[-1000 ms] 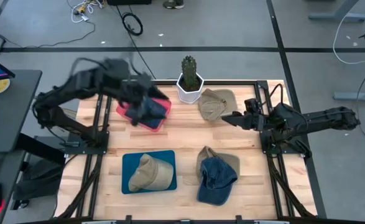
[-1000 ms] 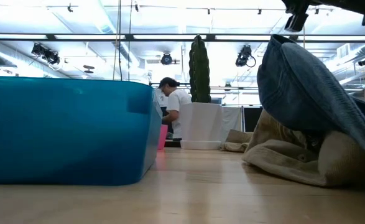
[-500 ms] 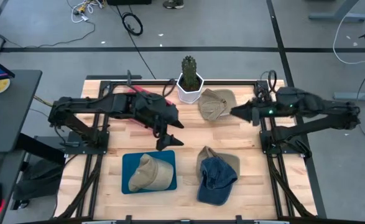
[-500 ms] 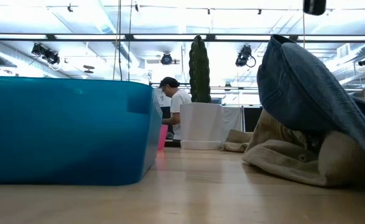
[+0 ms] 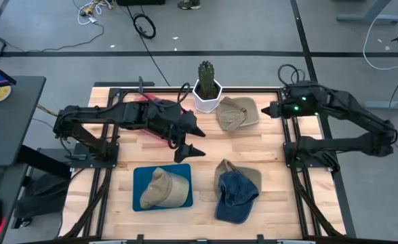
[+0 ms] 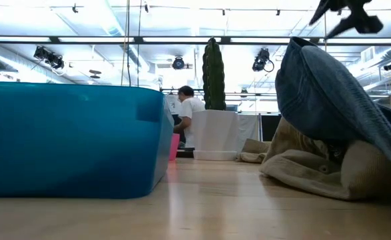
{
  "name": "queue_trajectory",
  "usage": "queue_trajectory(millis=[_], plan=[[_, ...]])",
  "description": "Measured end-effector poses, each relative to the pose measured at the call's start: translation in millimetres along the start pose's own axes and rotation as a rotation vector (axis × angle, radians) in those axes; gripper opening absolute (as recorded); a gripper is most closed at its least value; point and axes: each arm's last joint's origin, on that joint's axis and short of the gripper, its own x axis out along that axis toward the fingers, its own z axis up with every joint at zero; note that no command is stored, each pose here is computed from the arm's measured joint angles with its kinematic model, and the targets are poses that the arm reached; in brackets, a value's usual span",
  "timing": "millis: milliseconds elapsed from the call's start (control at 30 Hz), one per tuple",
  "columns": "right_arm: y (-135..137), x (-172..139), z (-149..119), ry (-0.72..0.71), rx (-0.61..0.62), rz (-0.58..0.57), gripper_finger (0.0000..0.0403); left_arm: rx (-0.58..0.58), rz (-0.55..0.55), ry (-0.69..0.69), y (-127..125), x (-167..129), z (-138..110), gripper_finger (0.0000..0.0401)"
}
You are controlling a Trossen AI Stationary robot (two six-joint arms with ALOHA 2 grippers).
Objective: Pick & Place hat
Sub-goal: Put the top brown cap into the blue bin
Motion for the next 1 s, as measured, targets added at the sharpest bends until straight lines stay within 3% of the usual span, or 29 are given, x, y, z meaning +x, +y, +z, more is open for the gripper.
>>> queue_trajectory(millis=[333, 633, 1000], plan=[[-43.0, 69.3, -5.5, 0.123, 0.16, -0.212, 0.0309, 0.018, 0.01, -0.011, 0.5, -0.1, 0.9, 0.0382], [-86.6, 118.7, -16.4, 0.173, 0.36, -0.126, 0.0316, 0.053, 0.05, -0.022, 1.6, -0.1, 1.2, 0.0382], [-116.4, 128.5, -18.7, 0.17, 0.511, -0.158, 0.0316, 0.073, 0.058, -0.024, 1.8, -0.3, 1.4, 0.0382]])
